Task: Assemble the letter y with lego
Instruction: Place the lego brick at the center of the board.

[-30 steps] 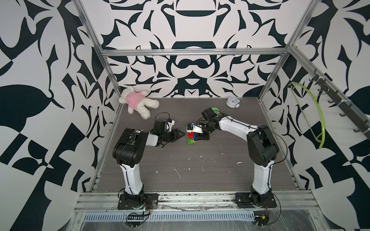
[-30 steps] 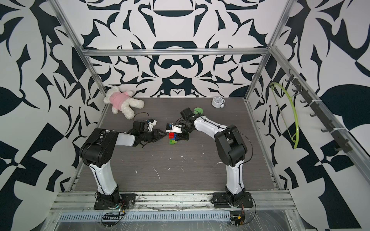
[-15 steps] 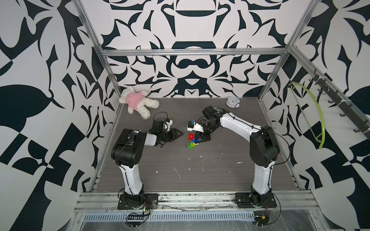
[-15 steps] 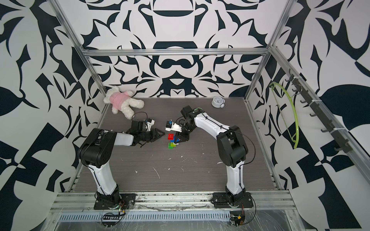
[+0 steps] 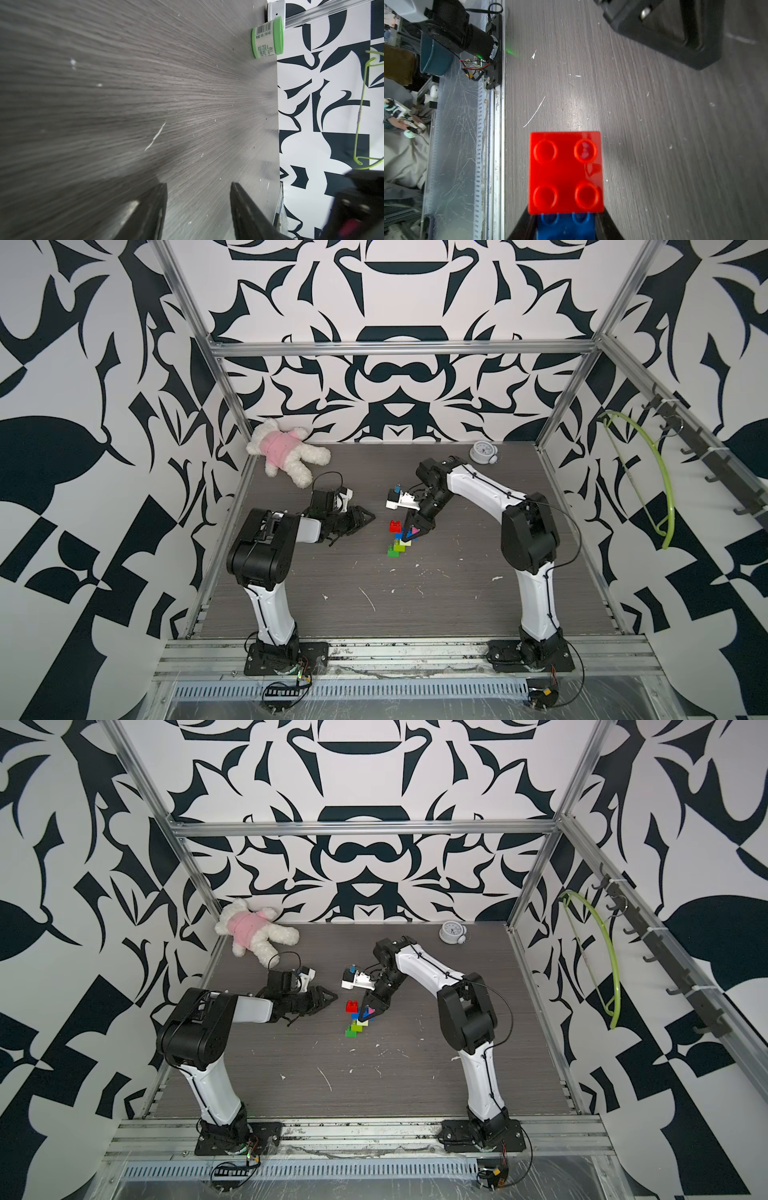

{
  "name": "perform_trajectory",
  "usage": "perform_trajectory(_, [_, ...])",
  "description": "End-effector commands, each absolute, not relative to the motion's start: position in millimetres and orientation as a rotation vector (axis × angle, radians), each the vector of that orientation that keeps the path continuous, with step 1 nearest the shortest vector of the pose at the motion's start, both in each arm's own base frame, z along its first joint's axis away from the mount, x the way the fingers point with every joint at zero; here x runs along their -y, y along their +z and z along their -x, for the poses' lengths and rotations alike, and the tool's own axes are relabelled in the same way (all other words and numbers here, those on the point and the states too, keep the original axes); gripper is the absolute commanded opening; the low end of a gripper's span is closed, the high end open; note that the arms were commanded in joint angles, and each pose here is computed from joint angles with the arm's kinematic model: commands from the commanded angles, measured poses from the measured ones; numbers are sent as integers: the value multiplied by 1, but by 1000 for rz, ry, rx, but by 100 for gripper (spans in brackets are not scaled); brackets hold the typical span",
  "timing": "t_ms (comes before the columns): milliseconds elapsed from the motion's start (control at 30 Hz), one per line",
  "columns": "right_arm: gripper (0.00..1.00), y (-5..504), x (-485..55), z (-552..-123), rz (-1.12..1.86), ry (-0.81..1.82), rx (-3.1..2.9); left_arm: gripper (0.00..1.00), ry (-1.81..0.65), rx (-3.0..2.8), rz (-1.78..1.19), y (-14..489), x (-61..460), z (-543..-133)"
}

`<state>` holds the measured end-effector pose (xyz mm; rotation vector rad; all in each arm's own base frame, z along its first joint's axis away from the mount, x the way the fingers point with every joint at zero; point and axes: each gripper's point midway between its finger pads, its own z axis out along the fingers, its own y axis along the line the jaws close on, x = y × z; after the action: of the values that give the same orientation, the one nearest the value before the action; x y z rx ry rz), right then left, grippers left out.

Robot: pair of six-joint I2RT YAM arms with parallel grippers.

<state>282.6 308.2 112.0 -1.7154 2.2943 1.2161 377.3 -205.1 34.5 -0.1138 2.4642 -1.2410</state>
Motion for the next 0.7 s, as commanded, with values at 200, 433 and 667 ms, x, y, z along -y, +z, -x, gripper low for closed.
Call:
perform_trajectory(200, [32, 114, -310, -276, 1675, 1366, -2395, 54, -1022, -2786, 389, -41, 168, -325])
perform_trajectory(433, [34, 103, -313, -281, 1656, 1409, -2440, 54, -1021, -2788, 391, -42, 168, -325])
perform_trajectory(667, [36, 93, -311, -283, 1635, 1439, -2474, 54, -1023, -2791, 394, -43, 167, -324])
